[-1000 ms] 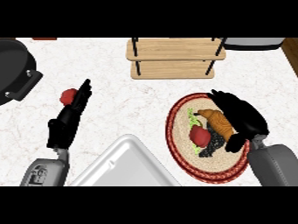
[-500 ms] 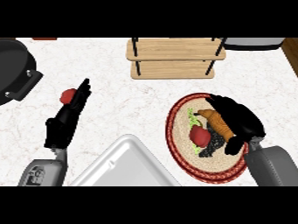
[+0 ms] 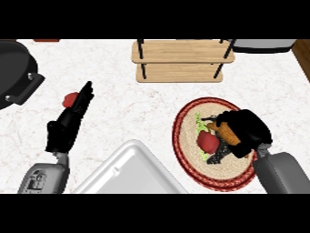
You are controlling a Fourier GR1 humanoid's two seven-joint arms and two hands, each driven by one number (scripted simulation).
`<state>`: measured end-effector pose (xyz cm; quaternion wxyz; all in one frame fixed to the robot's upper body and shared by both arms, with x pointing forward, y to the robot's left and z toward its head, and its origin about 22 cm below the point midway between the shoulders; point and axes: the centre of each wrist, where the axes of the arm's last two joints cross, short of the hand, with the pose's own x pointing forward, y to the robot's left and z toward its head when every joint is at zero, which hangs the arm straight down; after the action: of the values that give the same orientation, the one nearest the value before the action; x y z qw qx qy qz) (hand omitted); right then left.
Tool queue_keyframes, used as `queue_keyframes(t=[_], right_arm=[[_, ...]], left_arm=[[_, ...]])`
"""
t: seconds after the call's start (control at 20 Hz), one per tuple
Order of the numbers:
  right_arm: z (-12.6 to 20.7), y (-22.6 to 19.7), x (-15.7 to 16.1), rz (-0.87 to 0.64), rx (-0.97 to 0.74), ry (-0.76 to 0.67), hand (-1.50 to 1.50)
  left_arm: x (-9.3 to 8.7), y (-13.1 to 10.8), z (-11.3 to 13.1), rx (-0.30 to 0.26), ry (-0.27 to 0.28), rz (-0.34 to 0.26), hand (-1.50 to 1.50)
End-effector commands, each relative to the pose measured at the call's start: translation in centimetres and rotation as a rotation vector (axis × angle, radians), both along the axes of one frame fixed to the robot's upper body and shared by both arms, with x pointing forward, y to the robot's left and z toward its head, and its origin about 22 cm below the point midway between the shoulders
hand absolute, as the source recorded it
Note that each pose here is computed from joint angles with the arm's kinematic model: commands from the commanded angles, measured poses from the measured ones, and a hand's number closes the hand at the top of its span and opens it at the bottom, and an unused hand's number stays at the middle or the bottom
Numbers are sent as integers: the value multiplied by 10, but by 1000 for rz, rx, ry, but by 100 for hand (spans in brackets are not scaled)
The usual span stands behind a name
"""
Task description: Pick the croissant from the placemat and place it in the tiered shelf
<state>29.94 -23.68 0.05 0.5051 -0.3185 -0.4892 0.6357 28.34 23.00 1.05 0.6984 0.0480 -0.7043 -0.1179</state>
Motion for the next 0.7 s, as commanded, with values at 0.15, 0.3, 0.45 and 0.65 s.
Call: queue_keyframes(t=[0.15, 0.3, 0.45, 0.65], right_arm=[[-6, -6, -10, 20, 37, -21, 150], [12, 98, -12, -105, 145, -12, 150], [9, 120, -16, -252, 202, 14, 150], [29, 150, -23, -345, 325, -23, 150]], left_arm=[[2, -6, 11, 5, -9, 13, 0], [-6, -7, -3, 7, -1, 4, 0], [3, -22, 1, -3, -11, -47, 0], [9, -21, 6, -6, -21, -82, 0]])
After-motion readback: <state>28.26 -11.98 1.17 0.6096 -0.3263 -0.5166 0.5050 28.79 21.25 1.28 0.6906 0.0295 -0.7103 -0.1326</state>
